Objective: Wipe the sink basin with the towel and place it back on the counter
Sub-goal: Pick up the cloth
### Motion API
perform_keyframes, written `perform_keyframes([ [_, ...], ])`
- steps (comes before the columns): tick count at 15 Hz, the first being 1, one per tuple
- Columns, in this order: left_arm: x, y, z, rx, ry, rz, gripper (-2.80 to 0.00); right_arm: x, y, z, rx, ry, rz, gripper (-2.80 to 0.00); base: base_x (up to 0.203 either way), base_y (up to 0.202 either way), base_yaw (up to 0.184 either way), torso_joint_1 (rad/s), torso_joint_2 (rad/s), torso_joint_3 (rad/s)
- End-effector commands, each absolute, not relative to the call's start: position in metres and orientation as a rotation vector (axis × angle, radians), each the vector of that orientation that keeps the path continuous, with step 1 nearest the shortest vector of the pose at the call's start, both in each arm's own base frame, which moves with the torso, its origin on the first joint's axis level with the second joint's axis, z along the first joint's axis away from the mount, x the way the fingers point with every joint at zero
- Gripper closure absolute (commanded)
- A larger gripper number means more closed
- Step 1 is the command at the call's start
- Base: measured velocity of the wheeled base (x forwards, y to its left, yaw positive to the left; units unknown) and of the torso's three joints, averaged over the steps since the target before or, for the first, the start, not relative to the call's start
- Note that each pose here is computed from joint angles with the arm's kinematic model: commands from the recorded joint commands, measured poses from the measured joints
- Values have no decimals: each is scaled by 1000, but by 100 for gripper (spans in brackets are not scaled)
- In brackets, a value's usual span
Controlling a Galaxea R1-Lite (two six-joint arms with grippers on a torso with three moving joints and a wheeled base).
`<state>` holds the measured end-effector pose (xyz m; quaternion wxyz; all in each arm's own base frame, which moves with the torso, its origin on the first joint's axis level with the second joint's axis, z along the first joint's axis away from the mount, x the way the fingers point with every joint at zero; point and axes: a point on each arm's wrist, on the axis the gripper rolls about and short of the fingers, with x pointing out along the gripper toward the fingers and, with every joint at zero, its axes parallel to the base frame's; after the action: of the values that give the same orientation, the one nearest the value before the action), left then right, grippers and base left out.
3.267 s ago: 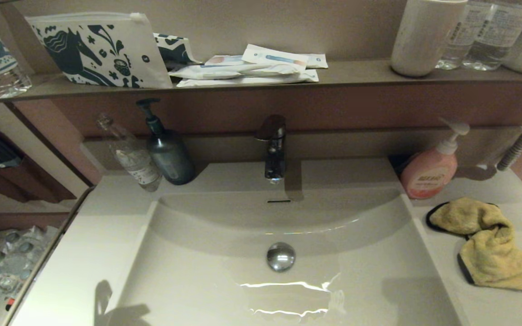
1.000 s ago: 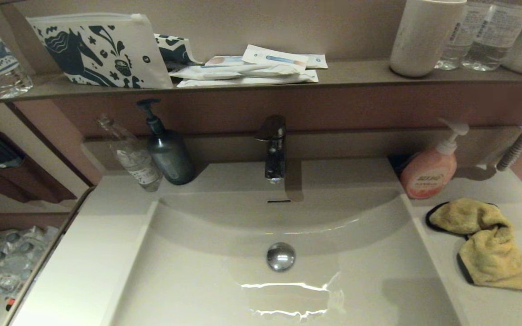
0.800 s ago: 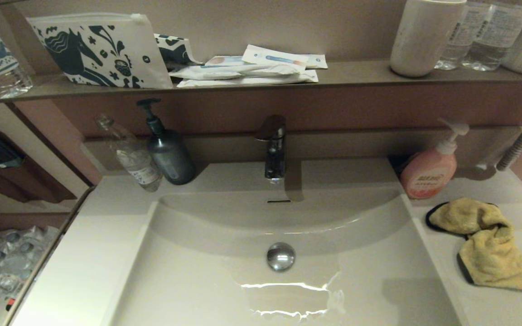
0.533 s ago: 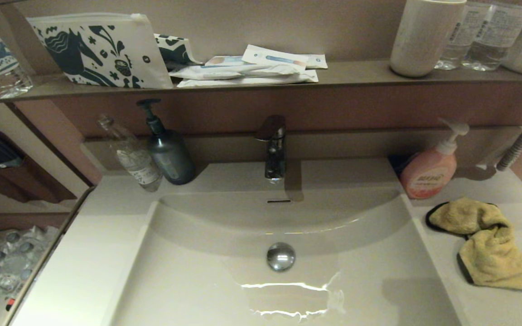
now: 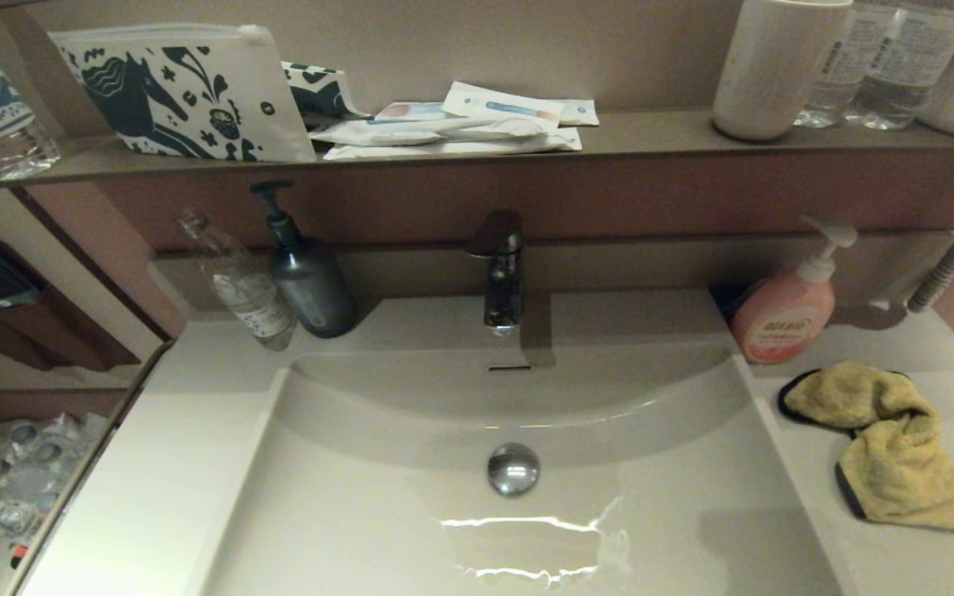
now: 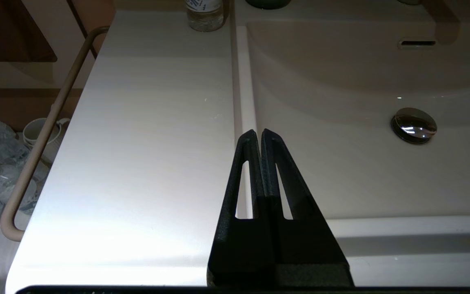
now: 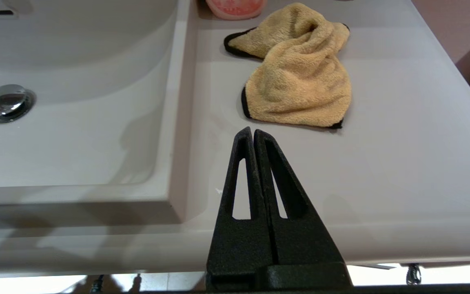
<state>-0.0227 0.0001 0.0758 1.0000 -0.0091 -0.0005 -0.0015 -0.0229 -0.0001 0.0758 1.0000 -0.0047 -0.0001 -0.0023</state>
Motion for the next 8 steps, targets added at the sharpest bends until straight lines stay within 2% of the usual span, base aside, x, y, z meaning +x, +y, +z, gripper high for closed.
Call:
perform_keyframes([
  [1,-23,0,76,-18,0,-2,0,-23,0,78,-13,-3,-9,0,0,0,0,0,0,0],
  [4,-23,0,76,-19,0,-3,0,-27,0,100,-13,-35,-9,0,0,0,0,0,0,0],
  [8,-23,0,76,-19,0,-3,0,-15,-1,139,-9,16,-16,0,0,0,0,0,0,0],
])
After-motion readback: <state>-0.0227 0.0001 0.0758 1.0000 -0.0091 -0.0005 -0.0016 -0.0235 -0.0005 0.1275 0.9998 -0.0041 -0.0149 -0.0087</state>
